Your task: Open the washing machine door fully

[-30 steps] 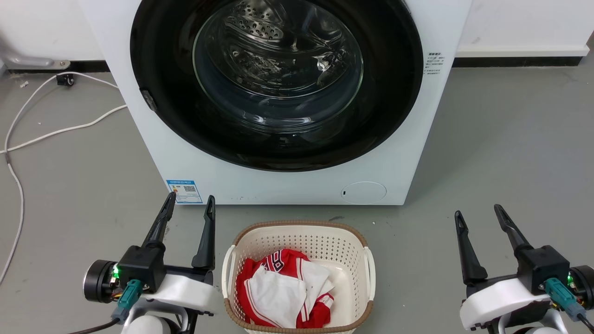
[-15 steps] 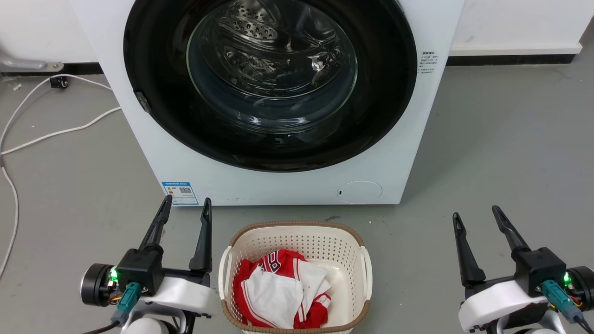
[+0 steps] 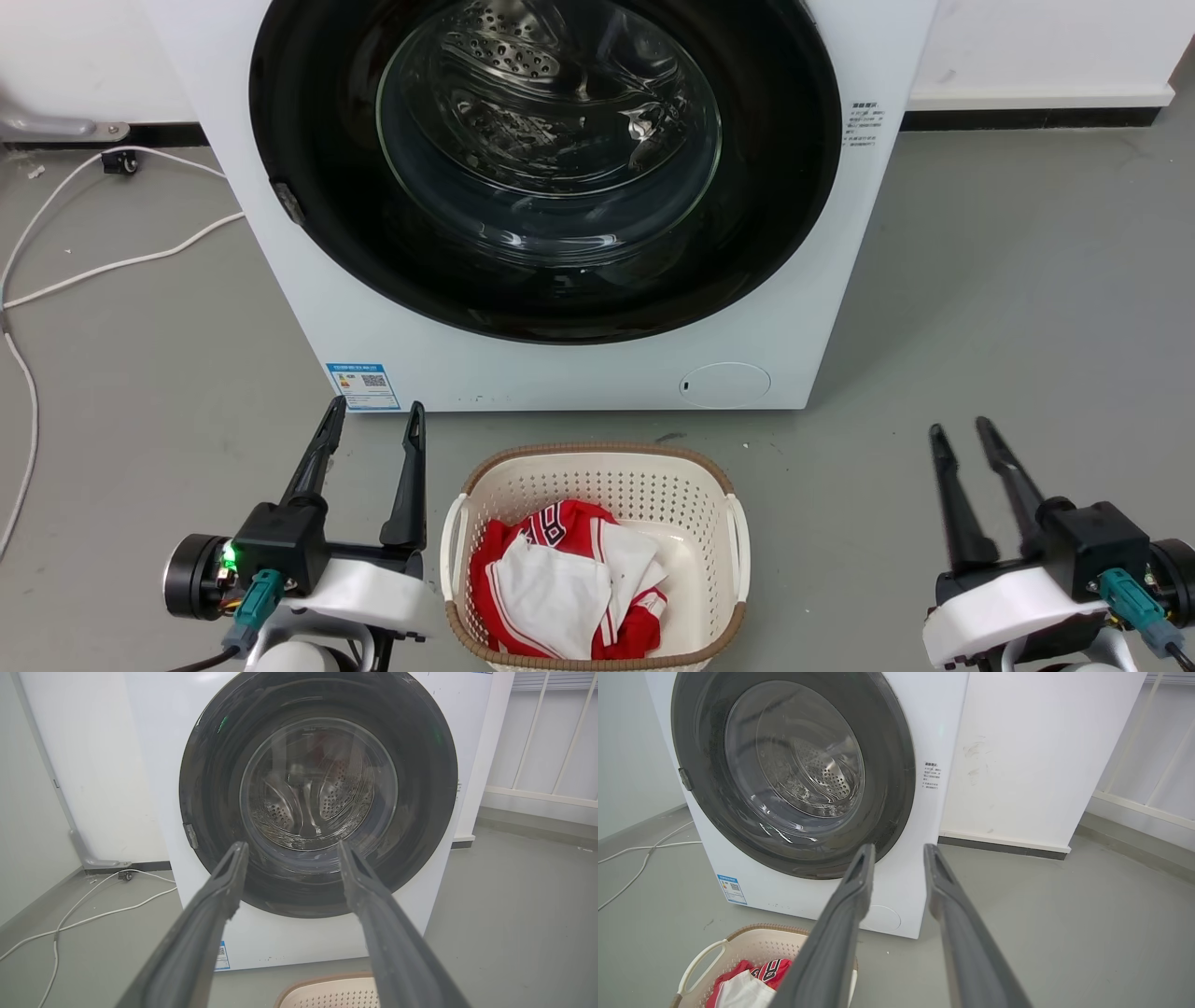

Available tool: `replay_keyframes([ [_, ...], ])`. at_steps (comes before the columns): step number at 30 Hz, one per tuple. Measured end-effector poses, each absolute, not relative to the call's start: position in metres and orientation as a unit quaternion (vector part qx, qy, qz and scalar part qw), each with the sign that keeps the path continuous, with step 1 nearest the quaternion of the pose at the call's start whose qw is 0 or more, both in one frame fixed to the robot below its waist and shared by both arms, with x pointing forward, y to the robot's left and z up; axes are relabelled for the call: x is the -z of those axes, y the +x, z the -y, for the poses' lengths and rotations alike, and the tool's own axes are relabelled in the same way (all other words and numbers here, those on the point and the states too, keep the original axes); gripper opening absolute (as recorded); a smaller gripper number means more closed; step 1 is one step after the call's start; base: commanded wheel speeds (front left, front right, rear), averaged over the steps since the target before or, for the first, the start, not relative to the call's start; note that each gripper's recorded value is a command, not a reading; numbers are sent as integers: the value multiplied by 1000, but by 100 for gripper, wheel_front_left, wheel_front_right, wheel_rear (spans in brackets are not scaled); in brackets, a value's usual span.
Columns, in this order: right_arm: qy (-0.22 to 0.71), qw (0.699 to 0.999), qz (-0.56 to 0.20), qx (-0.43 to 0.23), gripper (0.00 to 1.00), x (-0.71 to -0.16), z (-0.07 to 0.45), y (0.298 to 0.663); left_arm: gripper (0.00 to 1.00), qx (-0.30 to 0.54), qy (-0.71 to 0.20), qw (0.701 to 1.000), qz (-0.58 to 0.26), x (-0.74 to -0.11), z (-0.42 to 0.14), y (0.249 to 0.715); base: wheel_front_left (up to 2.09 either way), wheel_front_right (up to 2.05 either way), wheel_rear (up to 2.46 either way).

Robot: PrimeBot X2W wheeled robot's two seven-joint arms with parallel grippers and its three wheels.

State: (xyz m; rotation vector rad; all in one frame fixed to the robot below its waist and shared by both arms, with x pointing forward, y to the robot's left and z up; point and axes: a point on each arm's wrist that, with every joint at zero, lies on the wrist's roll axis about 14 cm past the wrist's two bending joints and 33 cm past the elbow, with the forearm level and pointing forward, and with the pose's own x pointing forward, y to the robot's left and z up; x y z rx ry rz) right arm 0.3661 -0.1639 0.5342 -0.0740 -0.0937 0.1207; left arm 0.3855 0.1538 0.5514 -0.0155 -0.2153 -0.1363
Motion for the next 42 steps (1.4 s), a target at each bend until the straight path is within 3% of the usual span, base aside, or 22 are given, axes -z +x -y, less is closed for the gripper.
replay_keyframes([
  [9,-1,996,69,-58,0,-542,165,366,100,69,-10,992,103,-549,-154,385,0,0,0],
  [11,135,985,100,-39,0,-553,175,369,100,68,-12,992,101,-547,-154,386,0,0,0],
  [13,201,972,117,-29,0,-559,182,371,100,69,-13,992,100,-547,-153,386,0,0,0],
  [16,334,931,145,-9,0,-569,195,378,100,69,-14,993,99,-545,-153,388,0,0,0],
  [20,491,854,171,11,0,-579,213,395,100,68,-14,993,94,-541,-153,392,0,0,0],
  [24,562,804,192,17,0,-594,228,421,100,69,-16,993,95,-541,-152,402,0,0,0],
  [29,608,769,199,8,0,-613,242,460,100,68,-17,993,94,-539,-152,414,0,0,0],
  [35,602,778,177,-22,0,-633,244,508,100,64,-18,994,90,-534,-154,428,0,0,0],
  [42,536,834,110,-64,0,-657,239,571,100,64,-19,994,84,-525,-155,448,0,0,0],
])
